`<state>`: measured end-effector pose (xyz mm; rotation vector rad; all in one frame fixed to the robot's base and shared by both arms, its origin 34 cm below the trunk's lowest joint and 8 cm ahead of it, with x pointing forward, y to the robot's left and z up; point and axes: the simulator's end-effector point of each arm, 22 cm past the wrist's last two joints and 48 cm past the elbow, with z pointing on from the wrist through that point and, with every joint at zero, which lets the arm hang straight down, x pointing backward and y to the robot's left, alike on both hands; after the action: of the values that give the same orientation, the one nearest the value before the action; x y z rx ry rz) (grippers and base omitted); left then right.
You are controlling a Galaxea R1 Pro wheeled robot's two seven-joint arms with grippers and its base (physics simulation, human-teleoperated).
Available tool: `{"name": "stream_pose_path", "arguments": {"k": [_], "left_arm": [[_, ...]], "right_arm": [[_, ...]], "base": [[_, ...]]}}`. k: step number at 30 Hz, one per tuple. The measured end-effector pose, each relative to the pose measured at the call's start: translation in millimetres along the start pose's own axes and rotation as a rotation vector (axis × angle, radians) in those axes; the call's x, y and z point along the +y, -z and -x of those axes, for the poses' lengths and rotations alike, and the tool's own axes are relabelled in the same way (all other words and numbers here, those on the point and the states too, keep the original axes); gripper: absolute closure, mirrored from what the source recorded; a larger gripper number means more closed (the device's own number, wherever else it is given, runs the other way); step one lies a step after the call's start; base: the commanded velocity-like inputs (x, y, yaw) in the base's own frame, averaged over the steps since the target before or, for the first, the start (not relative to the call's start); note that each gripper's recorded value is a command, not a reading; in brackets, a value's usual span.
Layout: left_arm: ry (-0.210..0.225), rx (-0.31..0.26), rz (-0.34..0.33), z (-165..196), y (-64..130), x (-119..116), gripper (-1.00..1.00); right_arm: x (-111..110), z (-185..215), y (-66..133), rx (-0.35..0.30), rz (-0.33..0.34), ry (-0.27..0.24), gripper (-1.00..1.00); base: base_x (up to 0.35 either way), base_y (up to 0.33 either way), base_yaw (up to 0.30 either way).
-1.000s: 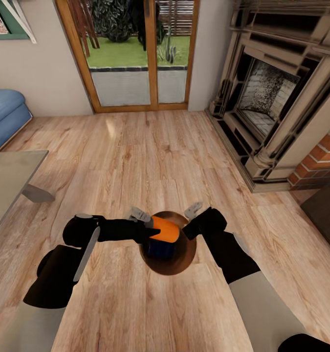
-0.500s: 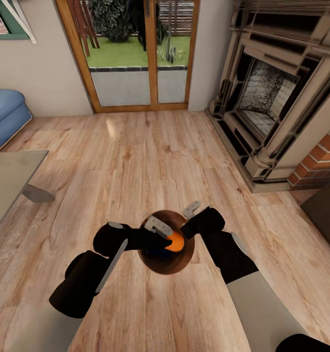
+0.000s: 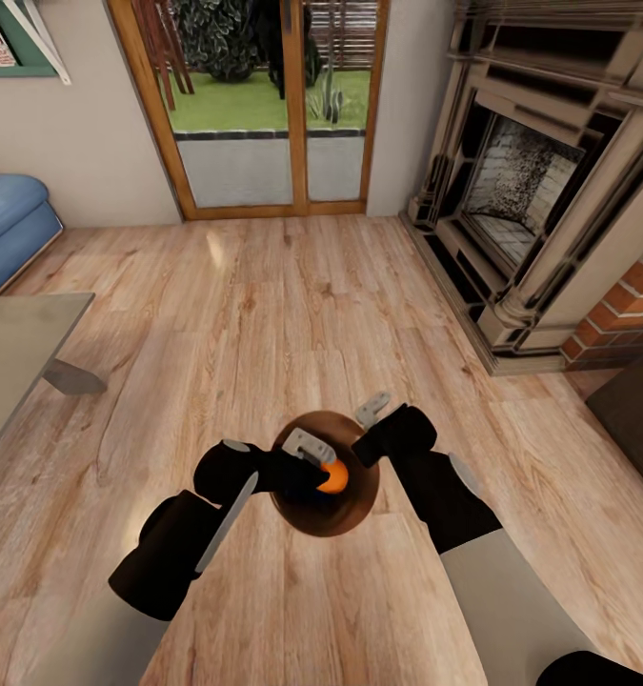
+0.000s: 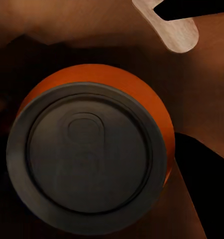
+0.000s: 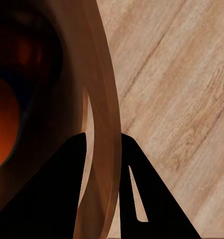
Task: Put the three can of soda from the living room inside the tash can in the kitchen.
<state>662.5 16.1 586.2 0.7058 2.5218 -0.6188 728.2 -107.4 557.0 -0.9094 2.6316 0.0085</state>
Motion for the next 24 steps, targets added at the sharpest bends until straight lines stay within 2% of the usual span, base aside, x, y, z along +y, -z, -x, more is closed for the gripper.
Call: {"name": "stream_pose_path", "arguments": {"k": [2, 3, 14, 16, 17, 19, 21, 23, 24], "left_arm": [[0.002, 0.001, 0.000, -1, -0.6, 0, 1.00], [0.002, 0.001, 0.000, -1, -0.7, 0, -1.00], [-0.007, -0.015, 0.001, 4, 3.9, 1, -1.00], [-0.019, -0.032, 0.008, 10, 8.4, 2, -1.00], [-0.035, -0.066, 0.005, 20, 17.4, -2, -1.00], [-0.040, -0.081, -0.024, 17, 23.0, -12, -1.00], [-0.024, -0.081, -0.090, 4, 24.6, -29, -1.00], [0.034, -0.119, -0.141, 3, 35.0, -21, -1.00], [0.099, -0.163, -0.201, 8, 47.4, -14, -1.00]], "right_arm": [[0, 0, -0.2, 0.001, -0.002, 0.002, 1.00], [0, 0, 0.0, 0.000, -0.003, 0.003, 1.00], [-1, 3, 2.7, -0.011, -0.002, -0.001, 1.00], [4, 4, 2.7, -0.013, 0.017, -0.012, 1.00], [6, 4, 2.6, -0.013, 0.028, -0.019, 1.00], [4, 3, 2.3, -0.011, 0.026, -0.021, 1.00], [-2, 2, 2.1, -0.008, 0.002, -0.009, 1.00], [-5, 0, 1.6, -0.005, -0.006, -0.008, 1.00], [-5, -1, 1.1, -0.003, -0.002, -0.013, 1.00]], "base": [[0.000, 0.000, 0.000], [0.000, 0.000, 0.000], [0.000, 0.000, 0.000], [0.000, 0.000, 0.000], [0.000, 0.000, 0.000], [0.000, 0.000, 0.000], [0.000, 0.000, 0.000], [0.000, 0.000, 0.000], [0.000, 0.000, 0.000]]}}
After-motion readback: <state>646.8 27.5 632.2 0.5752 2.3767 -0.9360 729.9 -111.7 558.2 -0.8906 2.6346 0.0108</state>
